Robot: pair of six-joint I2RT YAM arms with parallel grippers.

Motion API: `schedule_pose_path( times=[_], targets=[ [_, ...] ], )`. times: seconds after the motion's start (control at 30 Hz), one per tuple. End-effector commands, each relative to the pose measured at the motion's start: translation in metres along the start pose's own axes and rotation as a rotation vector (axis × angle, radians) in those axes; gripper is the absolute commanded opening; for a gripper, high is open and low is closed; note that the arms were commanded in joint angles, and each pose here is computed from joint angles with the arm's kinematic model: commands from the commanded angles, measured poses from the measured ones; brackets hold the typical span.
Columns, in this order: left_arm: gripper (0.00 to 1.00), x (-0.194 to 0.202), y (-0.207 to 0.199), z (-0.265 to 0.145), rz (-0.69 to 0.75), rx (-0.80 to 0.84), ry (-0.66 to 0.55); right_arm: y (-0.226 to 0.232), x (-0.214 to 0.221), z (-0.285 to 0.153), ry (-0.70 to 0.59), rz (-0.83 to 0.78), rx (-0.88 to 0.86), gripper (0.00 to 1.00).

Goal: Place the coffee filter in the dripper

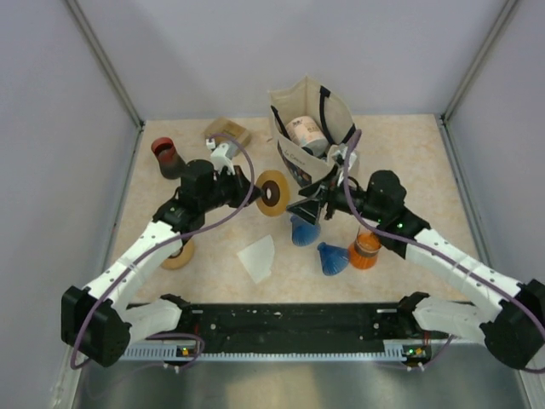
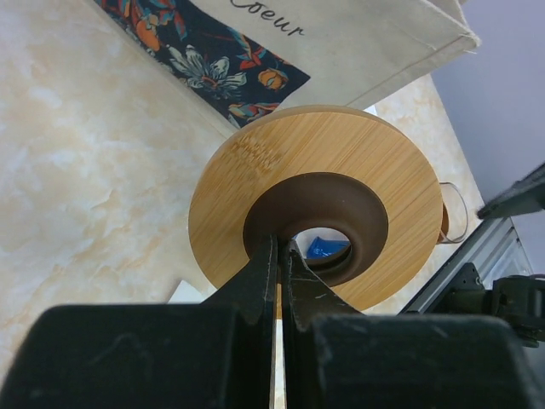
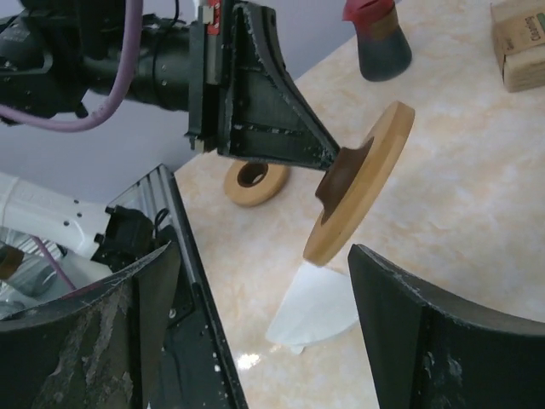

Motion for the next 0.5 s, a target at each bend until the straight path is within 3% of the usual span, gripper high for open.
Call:
schedule_pose_path(
  times=[0.0,0.23,0.3,0.37,0.47],
  targets=[
    [0.0,-0.033,-0.025,-0.003,0.048,0.083,-0.119,0.0,-0.028,0.03,-0.073,-0.037,0.0,0.77],
    [0.0,-0.033,-0.028,-0.003,0.046,0.044,-0.133,-0.023,-0.018,0.053,-0.023,-0.075,0.147,0.68],
    [0.0,-0.033,-0.027,-0.001,0.036,0.032,-0.139,-0.023,-0.015,0.054,-0.022,-0.083,0.142,0.5],
    [0.0,-0.035,-0.027,0.0,0.034,0.025,-0.142,-0.023,-0.015,0.055,-0.024,-0.089,0.134,0.25],
    [0.0,-0.036,-0.028,0.001,0.026,0.025,-0.141,-0.024,-0.014,0.057,-0.006,-0.134,0.13,0.01]
  ],
)
Point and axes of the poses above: each gripper's point midway between its finger pads, its own z axis out along the fingers, its own y axis along the line the jaws close on, x = y × z, the point moved 1 cm from there along -z, back along the fingers, and after that the axes turned 12 degrees about z, right-handed, at the moved point
